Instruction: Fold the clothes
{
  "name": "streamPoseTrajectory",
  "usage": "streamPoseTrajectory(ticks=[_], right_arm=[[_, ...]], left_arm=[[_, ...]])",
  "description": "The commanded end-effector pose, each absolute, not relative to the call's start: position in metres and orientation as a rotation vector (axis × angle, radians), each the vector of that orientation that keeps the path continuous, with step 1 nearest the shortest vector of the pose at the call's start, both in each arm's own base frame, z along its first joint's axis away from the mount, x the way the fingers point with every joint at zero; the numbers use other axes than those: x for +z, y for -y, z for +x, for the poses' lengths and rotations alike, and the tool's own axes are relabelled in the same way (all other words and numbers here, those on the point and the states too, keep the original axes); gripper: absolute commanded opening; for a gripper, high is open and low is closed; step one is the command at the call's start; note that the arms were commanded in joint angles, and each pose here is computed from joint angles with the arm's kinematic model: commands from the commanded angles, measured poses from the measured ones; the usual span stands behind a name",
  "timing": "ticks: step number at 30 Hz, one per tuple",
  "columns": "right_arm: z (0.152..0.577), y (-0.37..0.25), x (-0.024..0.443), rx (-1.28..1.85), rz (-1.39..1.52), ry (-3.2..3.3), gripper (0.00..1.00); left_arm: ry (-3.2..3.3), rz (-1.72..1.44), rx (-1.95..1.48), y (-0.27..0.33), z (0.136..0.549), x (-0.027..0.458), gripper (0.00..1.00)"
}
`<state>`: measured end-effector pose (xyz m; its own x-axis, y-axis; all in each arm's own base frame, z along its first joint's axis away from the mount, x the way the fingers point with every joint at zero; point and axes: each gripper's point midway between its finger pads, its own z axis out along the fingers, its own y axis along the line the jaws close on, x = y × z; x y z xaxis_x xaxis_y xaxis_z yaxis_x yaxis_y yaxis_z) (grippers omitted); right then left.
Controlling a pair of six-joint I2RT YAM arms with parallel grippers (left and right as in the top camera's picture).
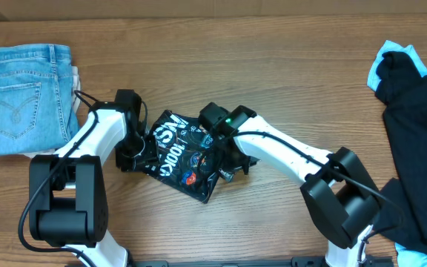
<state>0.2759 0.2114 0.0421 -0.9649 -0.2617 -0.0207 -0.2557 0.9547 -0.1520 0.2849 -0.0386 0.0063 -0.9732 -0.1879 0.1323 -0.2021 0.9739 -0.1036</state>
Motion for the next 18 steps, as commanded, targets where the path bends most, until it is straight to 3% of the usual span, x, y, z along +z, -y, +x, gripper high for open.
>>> streamPoseTrajectory(ticks=[1, 6, 12, 18], right_arm=[[0.314, -0.206, 0.110, -0.196, -0.273, -2.855, 0.25], [0.325, -0.195, 0.155, -0.112, -0.189, -2.773, 0.26], [0.326, -0.164, 0.193, -0.071, -0.074, -2.716, 0.29], [0.327, -0.127, 0.207, -0.090, 0.052, -2.711, 0.32]], left_arm=[[3.064, 0.352, 0.155, 0.030, 0.304, 0.006, 0.55], [3.216, 0.370, 0.153, 0.026, 0.341, 0.007, 0.52], [3.396, 0.468, 0.067, 0.001, 0.385, 0.016, 0.60], [3.421, 0.411, 0.367, 0.005, 0.405, 0.040, 0.64]])
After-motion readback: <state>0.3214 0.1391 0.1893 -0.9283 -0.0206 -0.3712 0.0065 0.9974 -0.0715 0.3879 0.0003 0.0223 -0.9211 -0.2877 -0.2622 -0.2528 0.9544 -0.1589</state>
